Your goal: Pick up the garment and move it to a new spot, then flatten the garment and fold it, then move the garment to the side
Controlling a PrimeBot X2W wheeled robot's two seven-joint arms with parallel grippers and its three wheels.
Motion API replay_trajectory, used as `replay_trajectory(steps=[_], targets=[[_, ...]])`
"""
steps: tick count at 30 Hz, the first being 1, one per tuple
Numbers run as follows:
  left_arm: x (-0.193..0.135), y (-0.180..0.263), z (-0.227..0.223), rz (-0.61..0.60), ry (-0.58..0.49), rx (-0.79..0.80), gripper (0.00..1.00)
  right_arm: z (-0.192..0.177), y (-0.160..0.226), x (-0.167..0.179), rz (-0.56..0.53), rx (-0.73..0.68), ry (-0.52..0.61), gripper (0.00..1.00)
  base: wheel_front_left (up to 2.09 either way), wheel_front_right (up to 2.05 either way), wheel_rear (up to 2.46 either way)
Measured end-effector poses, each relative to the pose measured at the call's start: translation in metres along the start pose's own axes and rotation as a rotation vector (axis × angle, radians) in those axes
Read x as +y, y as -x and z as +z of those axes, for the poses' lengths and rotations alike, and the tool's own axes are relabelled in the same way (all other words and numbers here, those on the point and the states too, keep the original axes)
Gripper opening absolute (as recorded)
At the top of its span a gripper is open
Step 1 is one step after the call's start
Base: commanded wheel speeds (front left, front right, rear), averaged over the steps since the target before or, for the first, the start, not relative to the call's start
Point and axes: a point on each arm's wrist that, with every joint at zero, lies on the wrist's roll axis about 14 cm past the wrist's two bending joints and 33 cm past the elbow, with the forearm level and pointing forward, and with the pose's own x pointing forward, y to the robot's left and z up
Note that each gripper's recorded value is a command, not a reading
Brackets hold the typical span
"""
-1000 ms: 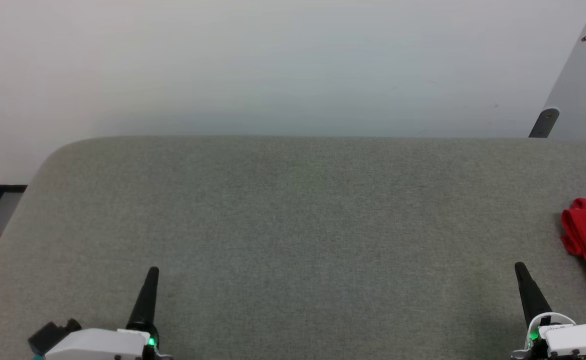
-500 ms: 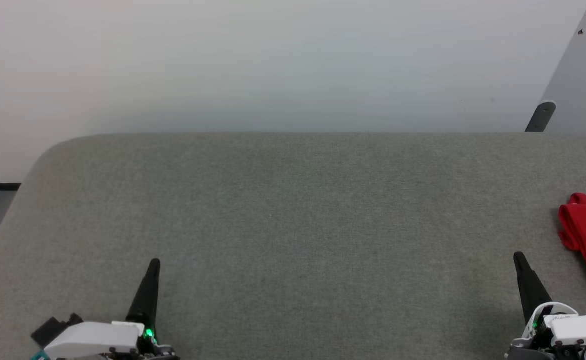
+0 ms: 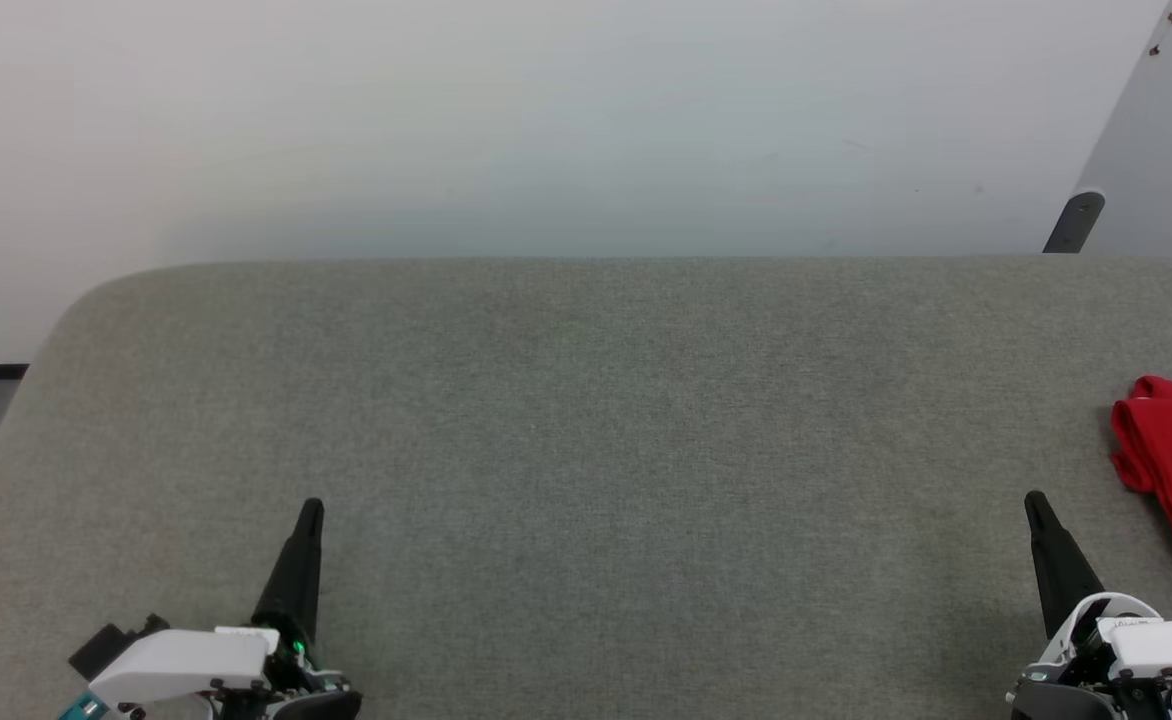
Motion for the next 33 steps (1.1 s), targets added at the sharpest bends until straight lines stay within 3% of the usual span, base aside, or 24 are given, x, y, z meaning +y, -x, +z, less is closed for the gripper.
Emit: replay_trajectory(steps=[6, 33], targets=[[-0.0006, -0.0031, -0.0021, -0.003, 0.040, 0.006, 0.00, 0.0010, -0.0012, -0.0003, 0.001, -0.001, -0.037, 0.00, 0.00, 0.00, 0.00], [-0.0005, -0.0033, -0.0022, -0.004, 0.042, 0.006, 0.00, 0.0009, -0.0030, 0.0023, 0.008, -0.001, -0.040, 0.00, 0.00, 0.00, 0.00]])
